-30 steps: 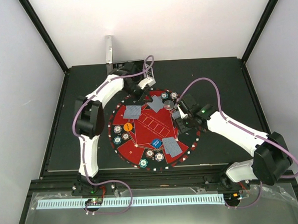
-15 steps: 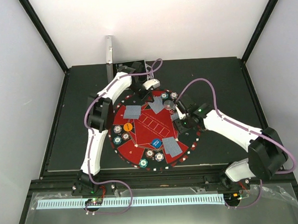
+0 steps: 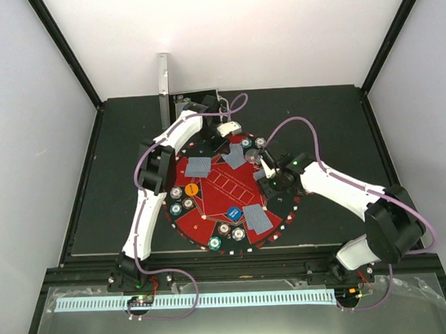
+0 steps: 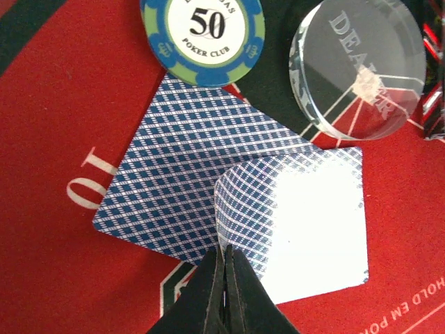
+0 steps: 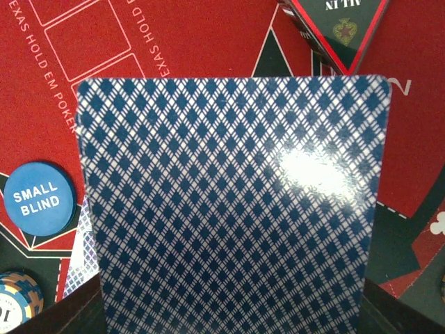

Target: Distribute texas hold em gaming equipment

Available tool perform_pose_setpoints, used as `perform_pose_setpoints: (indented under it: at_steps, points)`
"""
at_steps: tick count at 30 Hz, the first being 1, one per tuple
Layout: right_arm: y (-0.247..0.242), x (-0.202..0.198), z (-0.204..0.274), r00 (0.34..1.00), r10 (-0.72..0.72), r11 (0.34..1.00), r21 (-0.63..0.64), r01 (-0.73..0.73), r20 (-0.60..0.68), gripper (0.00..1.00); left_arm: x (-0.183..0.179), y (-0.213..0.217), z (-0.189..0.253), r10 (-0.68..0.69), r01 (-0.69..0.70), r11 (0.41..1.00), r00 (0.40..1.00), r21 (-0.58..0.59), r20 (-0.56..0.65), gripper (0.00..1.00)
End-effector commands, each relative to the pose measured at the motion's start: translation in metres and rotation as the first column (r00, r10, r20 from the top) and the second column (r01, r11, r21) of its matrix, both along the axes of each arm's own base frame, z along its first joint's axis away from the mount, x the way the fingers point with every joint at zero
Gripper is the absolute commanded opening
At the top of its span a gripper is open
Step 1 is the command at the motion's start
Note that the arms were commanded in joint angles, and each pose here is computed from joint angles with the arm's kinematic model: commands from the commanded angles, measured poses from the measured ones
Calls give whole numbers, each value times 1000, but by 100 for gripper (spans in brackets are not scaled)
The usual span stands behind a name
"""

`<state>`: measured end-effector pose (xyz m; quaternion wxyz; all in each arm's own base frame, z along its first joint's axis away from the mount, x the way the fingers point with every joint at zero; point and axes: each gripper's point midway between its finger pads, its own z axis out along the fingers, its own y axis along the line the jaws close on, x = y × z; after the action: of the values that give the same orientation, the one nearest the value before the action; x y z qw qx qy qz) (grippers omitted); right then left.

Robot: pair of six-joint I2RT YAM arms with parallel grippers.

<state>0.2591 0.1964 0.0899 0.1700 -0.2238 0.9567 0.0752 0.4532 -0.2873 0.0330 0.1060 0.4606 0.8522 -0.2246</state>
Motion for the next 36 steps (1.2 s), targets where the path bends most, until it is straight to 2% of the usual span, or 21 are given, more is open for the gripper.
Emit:
perform_pose_setpoints:
  at_steps: [1,5,11,18,23,28,31,34,36]
  points:
    - [9,12,11,999,3,999,38,-4,32,62,21,-1,4,-15,11,999,994,35,104,2]
    - [11,13,10,1000,6,999,40,-7,26,62,30,-1,10,-6,0,999,988,38,152,3]
    - [12,13,7,1000,9,999,39,-10,16,62,36,0,11,3,-12,999,984,47,176,9]
    - [13,13,11,1000,15,999,43,-16,23,62,47,4,22,60,-74,996,974,58,216,34]
    - [13,10,14,999,39,998,50,-40,27,62,58,12,62,159,-178,983,946,42,281,54]
    - [18,3,21,995,91,992,83,-94,40,62,58,29,128,309,-312,949,879,-52,363,59]
    - [24,-2,27,989,137,984,111,-142,49,63,45,41,171,429,-402,903,812,-154,397,61]
    - [32,-9,31,981,188,972,132,-194,59,63,16,55,211,573,-492,818,743,-298,346,64]
    - [41,-15,34,972,226,961,146,-234,69,63,-15,56,227,635,-513,753,731,-412,249,68]
